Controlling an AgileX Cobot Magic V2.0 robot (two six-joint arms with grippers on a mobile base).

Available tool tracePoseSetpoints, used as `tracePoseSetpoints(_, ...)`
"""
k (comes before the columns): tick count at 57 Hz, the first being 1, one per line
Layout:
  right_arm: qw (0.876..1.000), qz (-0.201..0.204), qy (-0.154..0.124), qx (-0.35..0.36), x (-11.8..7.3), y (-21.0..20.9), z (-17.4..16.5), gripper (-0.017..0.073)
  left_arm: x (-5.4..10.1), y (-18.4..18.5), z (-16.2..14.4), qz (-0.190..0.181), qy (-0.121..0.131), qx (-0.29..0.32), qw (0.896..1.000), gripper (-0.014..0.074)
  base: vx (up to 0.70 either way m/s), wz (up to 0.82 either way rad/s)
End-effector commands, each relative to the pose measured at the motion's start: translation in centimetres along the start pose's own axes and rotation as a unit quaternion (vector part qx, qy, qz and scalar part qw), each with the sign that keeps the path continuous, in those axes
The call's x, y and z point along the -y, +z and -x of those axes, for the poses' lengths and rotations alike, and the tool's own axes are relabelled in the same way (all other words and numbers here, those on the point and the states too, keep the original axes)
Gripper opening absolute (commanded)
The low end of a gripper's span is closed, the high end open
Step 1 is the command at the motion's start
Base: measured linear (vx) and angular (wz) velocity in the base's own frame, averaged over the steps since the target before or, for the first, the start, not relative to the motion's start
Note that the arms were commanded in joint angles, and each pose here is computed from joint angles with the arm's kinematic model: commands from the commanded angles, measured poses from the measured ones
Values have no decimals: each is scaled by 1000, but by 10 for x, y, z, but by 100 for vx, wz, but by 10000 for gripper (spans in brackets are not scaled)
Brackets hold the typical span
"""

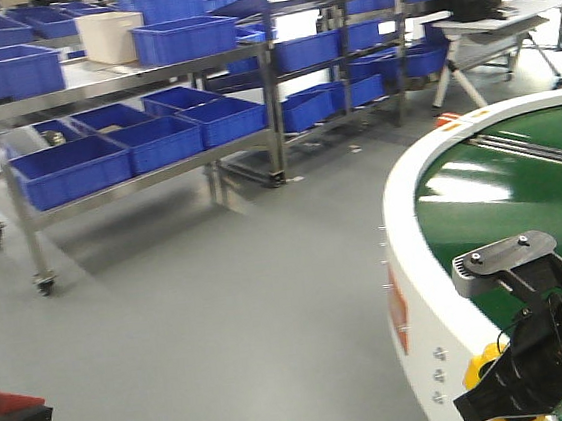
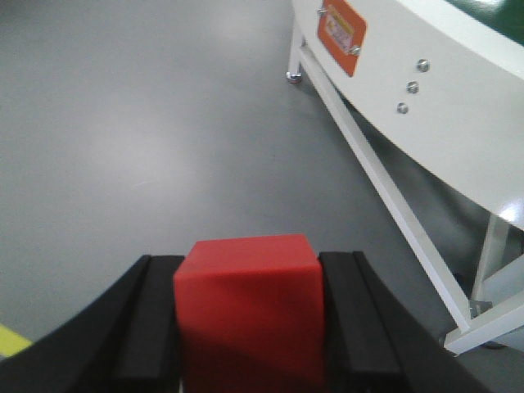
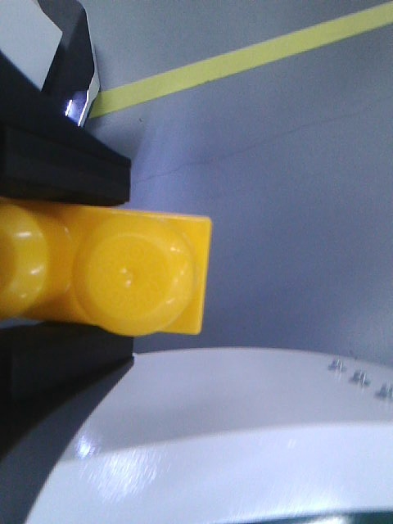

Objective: Pick red and yellow blocks into blue bin
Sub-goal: 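Drive away from the conveyor holding both blocks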

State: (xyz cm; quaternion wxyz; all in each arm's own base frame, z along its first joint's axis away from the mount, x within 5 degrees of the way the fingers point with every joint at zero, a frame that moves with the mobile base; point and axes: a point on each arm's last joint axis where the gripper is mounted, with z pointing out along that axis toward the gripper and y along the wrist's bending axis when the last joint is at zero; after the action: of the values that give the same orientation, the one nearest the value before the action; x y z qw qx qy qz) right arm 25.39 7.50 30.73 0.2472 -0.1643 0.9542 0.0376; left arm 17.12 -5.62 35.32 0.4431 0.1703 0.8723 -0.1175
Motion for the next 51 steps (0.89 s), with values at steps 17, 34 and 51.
tracePoseSetpoints(17, 999, -6, -7, 47, 1, -16, 8, 244, 1, -9, 13, 2, -4, 50, 999, 335, -8, 30)
tracePoseSetpoints(34, 999, -6, -7, 47, 1, -16, 8, 244, 1, -9, 13, 2, -4, 51, 999, 335, 2, 10)
tracePoseSetpoints(51, 999, -6, -7, 47, 1, -16, 8, 244, 1, -9, 13, 2, -4, 51, 999, 335, 12, 17)
